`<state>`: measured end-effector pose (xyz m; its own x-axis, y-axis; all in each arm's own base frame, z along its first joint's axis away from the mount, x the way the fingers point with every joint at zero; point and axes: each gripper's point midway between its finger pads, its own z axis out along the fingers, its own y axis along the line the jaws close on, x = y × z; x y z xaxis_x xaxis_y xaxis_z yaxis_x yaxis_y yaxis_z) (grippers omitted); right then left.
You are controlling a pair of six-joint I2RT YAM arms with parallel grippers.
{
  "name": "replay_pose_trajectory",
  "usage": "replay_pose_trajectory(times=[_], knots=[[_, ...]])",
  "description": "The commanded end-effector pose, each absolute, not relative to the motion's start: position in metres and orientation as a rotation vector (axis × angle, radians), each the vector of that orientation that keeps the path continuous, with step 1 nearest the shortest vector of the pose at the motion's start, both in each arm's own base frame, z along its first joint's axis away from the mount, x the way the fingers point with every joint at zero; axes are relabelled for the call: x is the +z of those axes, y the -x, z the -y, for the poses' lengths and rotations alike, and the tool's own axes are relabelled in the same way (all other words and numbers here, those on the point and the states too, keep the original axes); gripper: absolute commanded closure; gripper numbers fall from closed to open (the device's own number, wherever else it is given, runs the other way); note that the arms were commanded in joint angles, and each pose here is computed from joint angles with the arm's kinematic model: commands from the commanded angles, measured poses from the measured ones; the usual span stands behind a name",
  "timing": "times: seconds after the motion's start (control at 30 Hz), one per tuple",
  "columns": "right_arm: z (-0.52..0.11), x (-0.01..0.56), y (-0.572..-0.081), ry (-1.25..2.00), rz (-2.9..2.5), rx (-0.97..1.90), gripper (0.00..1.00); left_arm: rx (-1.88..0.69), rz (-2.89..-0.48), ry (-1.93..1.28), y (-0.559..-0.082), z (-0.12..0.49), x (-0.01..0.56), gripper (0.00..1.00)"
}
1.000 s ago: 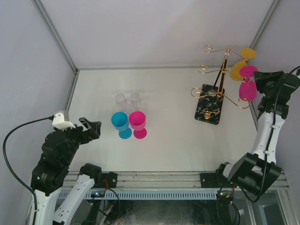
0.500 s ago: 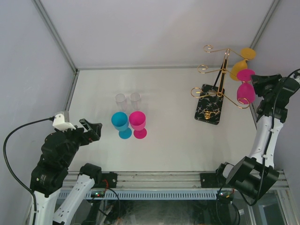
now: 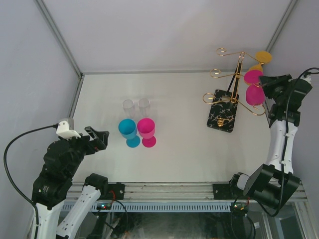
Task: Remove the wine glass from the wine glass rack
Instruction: Pick up the wine glass from the wine rack.
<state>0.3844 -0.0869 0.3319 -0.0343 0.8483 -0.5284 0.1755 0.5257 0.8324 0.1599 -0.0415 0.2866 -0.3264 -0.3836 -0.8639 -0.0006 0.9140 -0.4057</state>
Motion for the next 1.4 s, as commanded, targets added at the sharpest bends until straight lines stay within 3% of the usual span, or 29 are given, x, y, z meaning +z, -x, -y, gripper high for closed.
replay_pose_trajectory(times=[0.0,0.7,0.97,1.37], knots=[[0.094,0.352,-0.398,-0.862,-1.454,0.673,1.0,-0.429,-1.797,0.282,-0.158,0.042,0.314,0.0],[0.128,0.356,-0.401,-0.947,-1.358,0.624,1.0,-0.436,-1.795,0.288,-0.161,0.043,0.312,0.0],[0.137,0.378,-0.39,-0.87,-1.349,0.476,1.0,-0.449,-1.805,0.279,-0.162,0.046,0.312,0.0],[0.131,0.376,-0.396,-0.885,-1.352,0.555,1.0,-0.454,-1.805,0.275,-0.161,0.047,0.313,0.0]])
